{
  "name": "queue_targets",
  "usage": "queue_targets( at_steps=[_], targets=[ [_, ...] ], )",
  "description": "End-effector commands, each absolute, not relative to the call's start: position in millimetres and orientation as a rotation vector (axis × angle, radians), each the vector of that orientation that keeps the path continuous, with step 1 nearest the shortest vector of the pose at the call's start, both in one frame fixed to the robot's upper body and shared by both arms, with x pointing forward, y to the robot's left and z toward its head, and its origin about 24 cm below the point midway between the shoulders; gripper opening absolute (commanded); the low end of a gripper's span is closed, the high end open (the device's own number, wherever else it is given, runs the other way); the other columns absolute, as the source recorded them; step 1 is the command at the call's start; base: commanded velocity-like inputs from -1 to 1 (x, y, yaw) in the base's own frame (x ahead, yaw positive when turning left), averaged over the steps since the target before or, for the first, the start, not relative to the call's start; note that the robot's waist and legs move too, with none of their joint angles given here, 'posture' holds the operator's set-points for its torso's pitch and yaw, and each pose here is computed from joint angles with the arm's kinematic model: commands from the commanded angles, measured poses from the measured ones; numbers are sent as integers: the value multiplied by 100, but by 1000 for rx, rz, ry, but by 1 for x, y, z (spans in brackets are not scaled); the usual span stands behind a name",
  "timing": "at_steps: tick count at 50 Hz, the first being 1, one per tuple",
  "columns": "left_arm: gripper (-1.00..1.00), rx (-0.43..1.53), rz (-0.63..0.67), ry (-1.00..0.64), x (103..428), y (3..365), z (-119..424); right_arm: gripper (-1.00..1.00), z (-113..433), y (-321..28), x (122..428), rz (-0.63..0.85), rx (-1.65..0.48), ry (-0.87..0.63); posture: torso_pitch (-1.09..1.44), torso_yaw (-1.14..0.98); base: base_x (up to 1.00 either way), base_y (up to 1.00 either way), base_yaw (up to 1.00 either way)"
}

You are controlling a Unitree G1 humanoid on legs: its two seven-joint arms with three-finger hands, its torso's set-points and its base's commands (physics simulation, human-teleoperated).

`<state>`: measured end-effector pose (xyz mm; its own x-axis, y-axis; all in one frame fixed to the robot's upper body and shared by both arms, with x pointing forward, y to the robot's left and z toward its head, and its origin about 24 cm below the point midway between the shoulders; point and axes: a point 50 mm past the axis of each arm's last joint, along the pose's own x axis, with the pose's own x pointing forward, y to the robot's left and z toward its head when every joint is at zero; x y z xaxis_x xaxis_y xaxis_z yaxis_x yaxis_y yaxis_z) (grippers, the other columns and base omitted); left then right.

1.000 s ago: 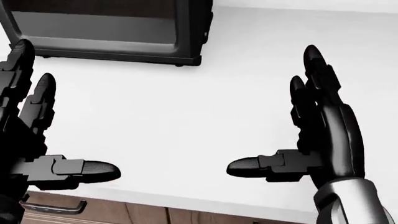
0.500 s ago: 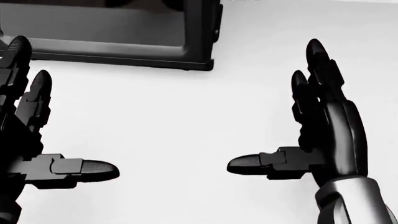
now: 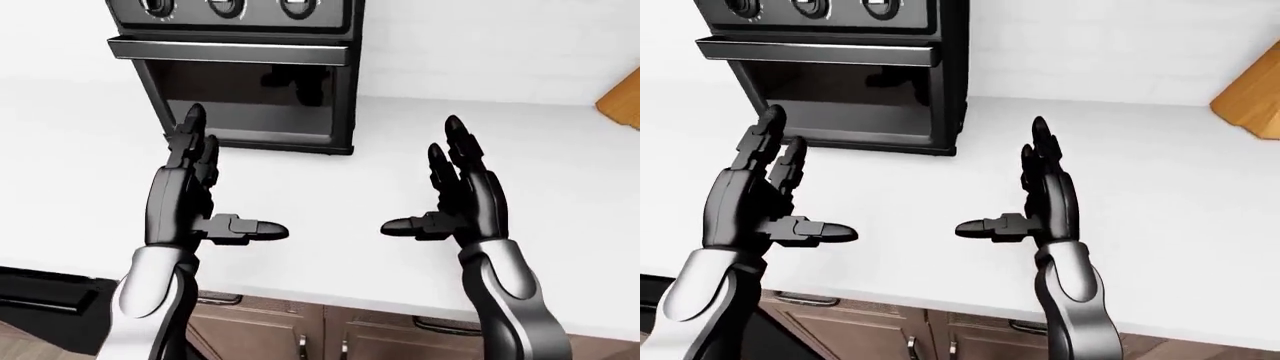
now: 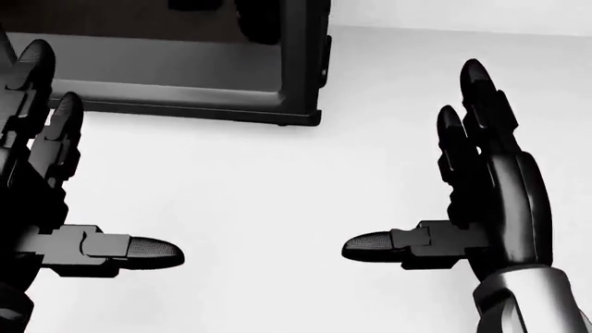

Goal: Open the toaster oven door.

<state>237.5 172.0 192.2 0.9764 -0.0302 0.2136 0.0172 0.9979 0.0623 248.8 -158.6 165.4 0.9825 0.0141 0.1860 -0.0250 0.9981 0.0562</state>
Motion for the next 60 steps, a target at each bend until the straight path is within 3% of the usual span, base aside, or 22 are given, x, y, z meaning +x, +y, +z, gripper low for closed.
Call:
queue_targets(
  at_steps=[1, 30, 60],
  targets=[
    [100, 71, -27, -299, 233, 171, 205, 100, 179, -158, 246, 25, 57, -271, -14, 0, 0, 0, 0],
    [100, 87, -52, -305, 233, 165, 206, 100, 180, -158, 246, 20, 56, -276, -34, 0, 0, 0, 0],
    [100, 356, -31, -372, 258, 149, 229, 100, 176, -162, 246, 10, 61, -279, -46, 0, 0, 0, 0]
  ],
)
